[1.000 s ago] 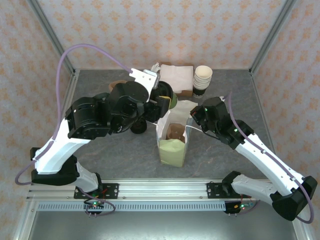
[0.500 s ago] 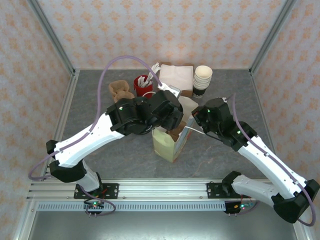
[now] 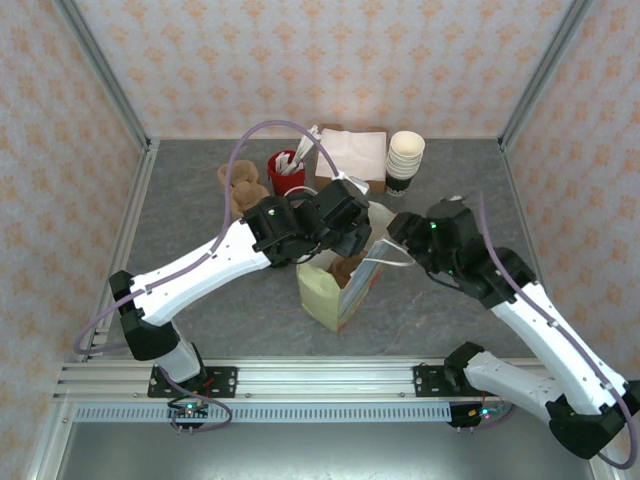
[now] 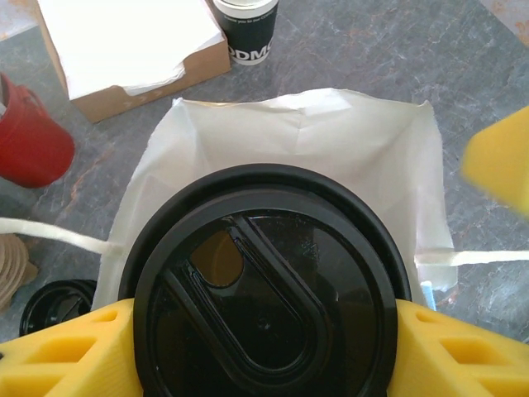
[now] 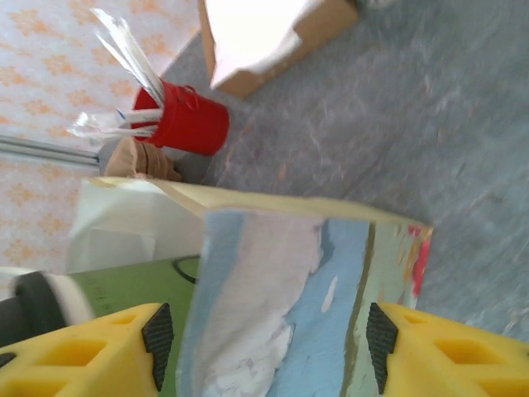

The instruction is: Pack the takeout coffee

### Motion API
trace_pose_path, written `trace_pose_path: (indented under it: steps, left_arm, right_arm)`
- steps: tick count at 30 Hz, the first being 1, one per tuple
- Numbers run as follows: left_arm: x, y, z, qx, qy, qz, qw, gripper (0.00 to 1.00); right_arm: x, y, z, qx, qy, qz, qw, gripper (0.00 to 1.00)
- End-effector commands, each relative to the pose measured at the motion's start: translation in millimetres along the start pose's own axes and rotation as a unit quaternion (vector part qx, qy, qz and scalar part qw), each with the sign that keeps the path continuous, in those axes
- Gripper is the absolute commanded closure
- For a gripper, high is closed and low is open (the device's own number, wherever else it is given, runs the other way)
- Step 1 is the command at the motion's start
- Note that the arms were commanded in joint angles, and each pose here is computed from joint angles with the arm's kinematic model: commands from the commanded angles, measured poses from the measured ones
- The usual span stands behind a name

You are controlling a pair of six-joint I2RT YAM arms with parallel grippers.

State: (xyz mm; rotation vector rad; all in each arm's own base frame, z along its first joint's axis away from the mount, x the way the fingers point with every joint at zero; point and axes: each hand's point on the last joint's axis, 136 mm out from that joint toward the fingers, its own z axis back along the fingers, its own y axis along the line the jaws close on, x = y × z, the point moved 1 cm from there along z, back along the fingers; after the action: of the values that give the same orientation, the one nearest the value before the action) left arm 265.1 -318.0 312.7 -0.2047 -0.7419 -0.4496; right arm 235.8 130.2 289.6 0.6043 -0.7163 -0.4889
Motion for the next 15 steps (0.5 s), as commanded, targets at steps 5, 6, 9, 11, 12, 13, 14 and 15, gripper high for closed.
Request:
trace_pose_path:
  steps: [5,6,9,11,12,13,14,15]
  left_arm:
    - [5,-1,-1,-0.014,-0.032,-0.002,0.999,0.35]
    - [4,1,-2,-0.013,-0.034,0.003,0.999,0.35]
    - [0,3,-6,-0.011,-0.029,0.003,1.000,0.35]
    - [-2,4,-8,-0.010,-0.021,-0.001,1.000,0.35]
    - [-3,5,-8,-0.009,-0.018,-0.002,1.000,0.35]
    - [-4,5,-8,-0.009,-0.017,-0.003,1.000,0.35]
    - [-5,6,-7,-0.009,-0.016,-0.003,1.000,0.35]
    - [-5,7,-8,-0.008,-0.016,-0.003,1.000,0.35]
  right_arm:
    - [54,27,24,0.046,-0.053,0.125,0.990,0.34]
    - [57,35,20,0.057,-0.046,0.142,0.987,0.34]
    - [59,54,7,0.070,-0.007,0.200,0.977,0.37]
    - [53,65,-5,0.085,0.031,0.239,0.967,0.41]
    - [51,68,-9,0.089,0.046,0.256,0.962,0.43]
    - [49,70,-17,0.089,0.059,0.266,0.958,0.45]
    - [48,71,-22,0.093,0.066,0.276,0.954,0.45]
    - [45,75,-28,0.105,0.077,0.288,0.949,0.46]
